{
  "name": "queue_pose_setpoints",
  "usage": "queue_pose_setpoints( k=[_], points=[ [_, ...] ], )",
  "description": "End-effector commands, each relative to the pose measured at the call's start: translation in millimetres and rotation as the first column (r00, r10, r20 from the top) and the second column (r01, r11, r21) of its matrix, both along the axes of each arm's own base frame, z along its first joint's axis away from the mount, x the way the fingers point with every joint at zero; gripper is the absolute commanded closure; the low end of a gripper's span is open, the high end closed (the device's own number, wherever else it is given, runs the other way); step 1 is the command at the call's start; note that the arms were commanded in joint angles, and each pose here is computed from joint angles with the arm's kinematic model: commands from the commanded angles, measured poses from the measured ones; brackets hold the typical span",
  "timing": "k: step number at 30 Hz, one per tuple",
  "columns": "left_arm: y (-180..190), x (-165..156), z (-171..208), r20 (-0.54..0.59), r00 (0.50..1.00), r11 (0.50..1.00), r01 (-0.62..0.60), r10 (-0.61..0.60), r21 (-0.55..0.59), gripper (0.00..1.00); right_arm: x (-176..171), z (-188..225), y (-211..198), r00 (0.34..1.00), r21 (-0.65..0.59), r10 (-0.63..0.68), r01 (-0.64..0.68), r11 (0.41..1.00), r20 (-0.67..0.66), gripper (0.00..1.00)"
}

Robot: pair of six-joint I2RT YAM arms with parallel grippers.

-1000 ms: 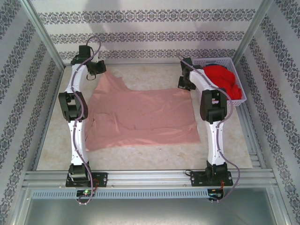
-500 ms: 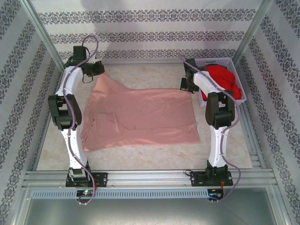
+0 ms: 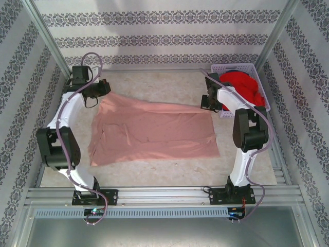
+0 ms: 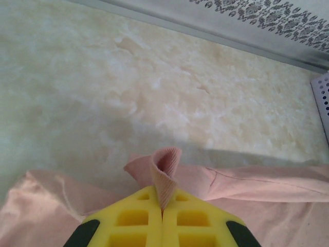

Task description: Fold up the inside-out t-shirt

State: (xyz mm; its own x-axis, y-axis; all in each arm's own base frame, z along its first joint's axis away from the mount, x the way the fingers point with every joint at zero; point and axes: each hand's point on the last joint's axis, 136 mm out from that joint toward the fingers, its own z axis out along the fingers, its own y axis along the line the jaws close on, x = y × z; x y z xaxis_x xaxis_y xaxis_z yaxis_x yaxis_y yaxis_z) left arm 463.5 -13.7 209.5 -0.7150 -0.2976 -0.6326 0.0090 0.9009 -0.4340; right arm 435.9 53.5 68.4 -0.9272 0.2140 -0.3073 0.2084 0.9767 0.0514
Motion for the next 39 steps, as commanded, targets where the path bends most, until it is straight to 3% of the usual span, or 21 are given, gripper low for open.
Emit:
queue_pose_setpoints(
  k=[1, 12, 39],
  points=[
    [6.8, -12.9, 10.6, 0.036, 0.994, 0.995, -0.099, 0.099, -0.012, 1.0, -9.6, 7.1, -0.1, 1.0, 0.0, 0.025, -0.025, 1.0, 0.017, 0.97],
    [5.8, -71.5, -11.6, -0.052, 0.984, 0.985, -0.171, 0.169, -0.034, 1.0, -27.8, -4.3, 3.2, 0.998, -0.005, 0.057, -0.057, 0.998, -0.023, 0.97],
    [-15.3, -116.6, -21.6, -0.095, 0.988, 0.99, -0.13, 0.125, -0.054, 1.0, -40.1, -6.2, -7.1, 0.995, -0.071, 0.08, -0.084, 0.994, -0.061, 0.96]
  ],
)
